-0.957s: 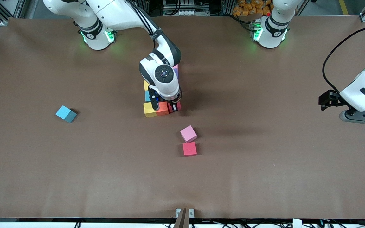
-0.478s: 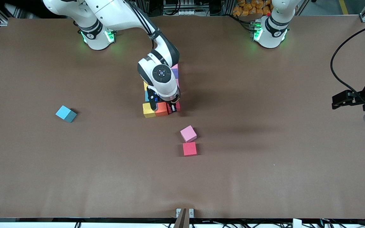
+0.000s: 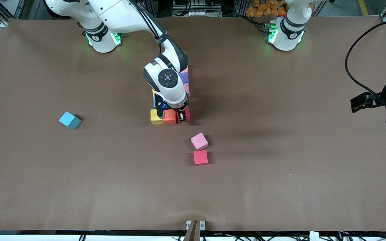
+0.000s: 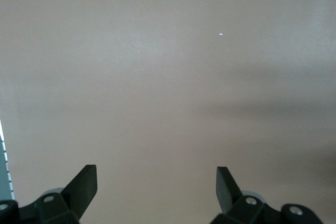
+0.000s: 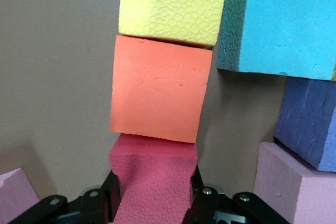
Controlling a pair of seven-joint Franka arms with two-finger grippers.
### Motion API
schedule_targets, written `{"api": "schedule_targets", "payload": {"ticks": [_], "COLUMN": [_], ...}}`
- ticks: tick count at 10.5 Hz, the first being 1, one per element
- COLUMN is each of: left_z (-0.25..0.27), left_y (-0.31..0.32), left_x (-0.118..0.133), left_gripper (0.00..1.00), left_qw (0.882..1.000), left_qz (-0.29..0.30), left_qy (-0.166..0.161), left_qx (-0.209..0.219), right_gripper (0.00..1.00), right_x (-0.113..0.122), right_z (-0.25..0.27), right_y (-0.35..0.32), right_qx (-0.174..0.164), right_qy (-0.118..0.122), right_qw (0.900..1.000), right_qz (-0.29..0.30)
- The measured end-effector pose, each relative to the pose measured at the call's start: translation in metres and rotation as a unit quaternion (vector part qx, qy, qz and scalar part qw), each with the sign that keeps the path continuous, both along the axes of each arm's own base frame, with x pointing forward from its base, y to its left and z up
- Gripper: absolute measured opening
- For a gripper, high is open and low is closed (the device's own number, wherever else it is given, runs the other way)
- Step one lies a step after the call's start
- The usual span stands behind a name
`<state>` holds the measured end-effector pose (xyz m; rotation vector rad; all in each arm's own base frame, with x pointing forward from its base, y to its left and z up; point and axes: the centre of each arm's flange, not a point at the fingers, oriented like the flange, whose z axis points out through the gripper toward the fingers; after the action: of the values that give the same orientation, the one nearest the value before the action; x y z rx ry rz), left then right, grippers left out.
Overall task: Form number 2 with 11 blocks
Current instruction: 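Open the right gripper and lift it off the pink cube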
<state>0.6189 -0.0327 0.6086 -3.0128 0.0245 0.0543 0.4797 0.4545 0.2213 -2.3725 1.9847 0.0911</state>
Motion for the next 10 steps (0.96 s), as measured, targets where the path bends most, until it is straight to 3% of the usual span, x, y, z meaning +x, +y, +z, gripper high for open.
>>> {"api": "schedule_targets", "payload": {"ticks": [3, 6, 7, 10], "left_z": [0.000, 0.001, 0.001, 0.001], "left_y": [0.001, 0.009, 0.005, 0.002], "left_x": [0.000, 0.005, 0.005, 0.005], "left_gripper": [1.00, 1.00, 1.00, 1.00], "left_qw": [0.995, 0.995, 0.995, 0.996], "left_qz": [0.022, 0.017, 0.012, -0.028], "left_qy": [0.005, -0.015, -0.017, -0.017], "left_qx": [-0.093, -0.102, -0.102, -0.085], "right_gripper": [0.55, 0.92, 1.00, 1.00], "right_x": [0.002, 0.002, 0.002, 0.003], "right_z": [0.000, -0.001, -0.001, 0.000], "right_y": [-0.003, -0.004, -0.004, -0.004], "right_qx": [0.000, -0.001, -0.001, -0.003], "right_qy": [0.000, 0.001, 0.001, -0.002], "right_qw": [1.000, 1.000, 1.000, 1.000], "right_qz": [-0.003, -0.003, -0.003, 0.000]}}
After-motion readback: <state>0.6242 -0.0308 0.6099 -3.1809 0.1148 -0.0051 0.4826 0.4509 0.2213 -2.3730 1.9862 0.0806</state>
